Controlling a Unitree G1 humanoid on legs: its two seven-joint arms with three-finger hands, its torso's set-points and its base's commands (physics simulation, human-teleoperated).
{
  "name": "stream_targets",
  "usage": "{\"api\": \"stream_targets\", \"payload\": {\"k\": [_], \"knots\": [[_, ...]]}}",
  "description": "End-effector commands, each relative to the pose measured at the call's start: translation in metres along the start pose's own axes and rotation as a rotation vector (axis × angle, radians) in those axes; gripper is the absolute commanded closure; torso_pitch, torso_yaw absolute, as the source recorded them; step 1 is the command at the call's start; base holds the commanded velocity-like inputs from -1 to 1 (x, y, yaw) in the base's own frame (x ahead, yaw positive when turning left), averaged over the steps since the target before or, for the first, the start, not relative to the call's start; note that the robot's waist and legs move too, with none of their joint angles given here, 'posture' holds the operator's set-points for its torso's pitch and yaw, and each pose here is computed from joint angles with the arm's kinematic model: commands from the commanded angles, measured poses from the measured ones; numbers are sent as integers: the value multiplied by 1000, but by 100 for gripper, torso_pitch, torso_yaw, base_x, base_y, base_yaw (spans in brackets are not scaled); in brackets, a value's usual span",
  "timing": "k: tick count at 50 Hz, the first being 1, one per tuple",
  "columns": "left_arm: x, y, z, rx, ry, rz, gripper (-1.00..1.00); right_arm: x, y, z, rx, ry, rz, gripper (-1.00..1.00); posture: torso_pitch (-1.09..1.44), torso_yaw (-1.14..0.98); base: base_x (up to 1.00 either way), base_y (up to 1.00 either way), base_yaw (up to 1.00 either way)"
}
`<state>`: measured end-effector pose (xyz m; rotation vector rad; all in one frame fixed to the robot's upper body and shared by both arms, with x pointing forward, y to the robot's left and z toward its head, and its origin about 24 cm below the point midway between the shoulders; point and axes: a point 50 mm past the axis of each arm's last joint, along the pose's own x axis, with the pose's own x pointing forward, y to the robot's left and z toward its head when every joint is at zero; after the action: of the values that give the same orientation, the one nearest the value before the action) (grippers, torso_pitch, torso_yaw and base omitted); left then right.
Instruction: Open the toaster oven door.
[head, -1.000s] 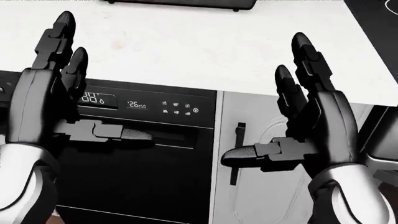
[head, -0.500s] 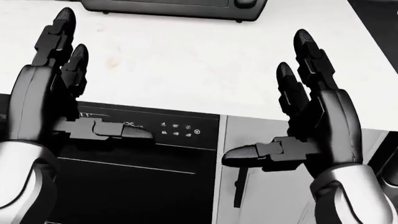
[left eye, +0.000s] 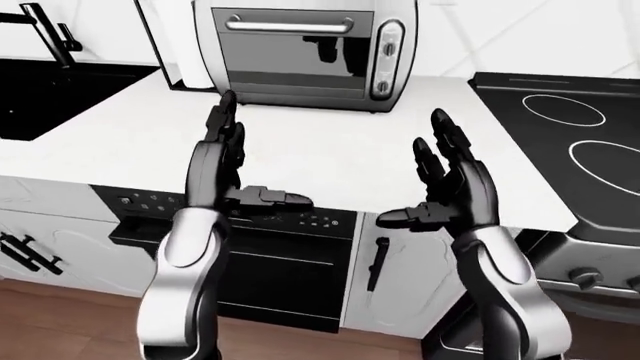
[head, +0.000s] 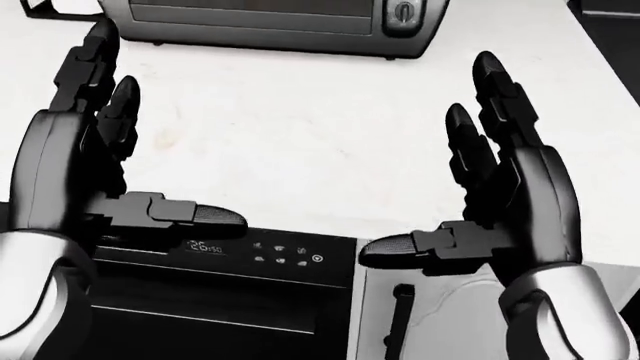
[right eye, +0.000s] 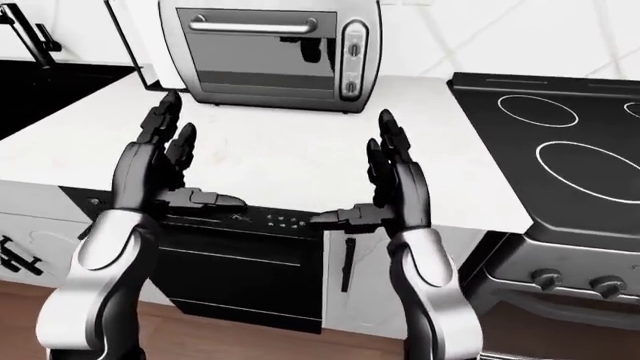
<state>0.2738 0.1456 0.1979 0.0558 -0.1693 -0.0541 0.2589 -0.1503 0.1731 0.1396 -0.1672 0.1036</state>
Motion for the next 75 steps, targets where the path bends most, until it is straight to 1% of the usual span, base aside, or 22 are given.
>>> {"api": "stream_targets", "payload": {"k": [1,36,41,42,43,44,45,46,49,56,59,63,75], "knots": [[0,-3,14,-1,-80,-17,-100,-1,1,14,-8,-76,4,-100,0,0,20,0,0],[-1,-2,12,-6,-81,-14,-100,-2,1,14,-5,-78,5,-100,0,0,19,0,0],[-1,-2,12,-7,-81,-13,-100,-2,1,15,-6,-88,6,-100,0,0,6,0,0],[-1,-1,12,-5,-86,-12,-100,-2,1,15,-6,-89,6,-100,0,0,0,0,0],[-2,-2,15,-18,-110,-17,-100,-2,1,15,-6,-90,5,-100,0,0,0,0,0],[-2,-2,14,33,-101,-20,-100,-2,1,15,-7,-90,4,-100,0,0,0,0,0],[-3,-2,15,9,-107,-22,-100,-2,1,16,-7,-91,3,-100,0,0,0,0,0],[-3,-1,15,20,-110,-17,-100,-2,1,16,-7,-92,2,-100,0,0,0,0,0],[-5,1,17,7,-131,-10,-100,-2,0,16,-8,-92,-3,-100,0,0,0,0,0],[-5,1,16,14,-133,-6,-100,-2,-1,14,-9,-92,-5,-100,0,0,0,0,0],[-7,2,19,16,-149,-4,-100,-3,-2,15,-9,-93,-12,-100,0,0,0,0,0],[-7,-1,15,43,-137,-19,-100,-3,-6,15,-10,-97,-31,-100,0,0,0,0,0],[-3,-1,13,40,-125,-28,-100,-3,-8,16,-9,-103,-45,-100,-7,0,0,0,0]]}}
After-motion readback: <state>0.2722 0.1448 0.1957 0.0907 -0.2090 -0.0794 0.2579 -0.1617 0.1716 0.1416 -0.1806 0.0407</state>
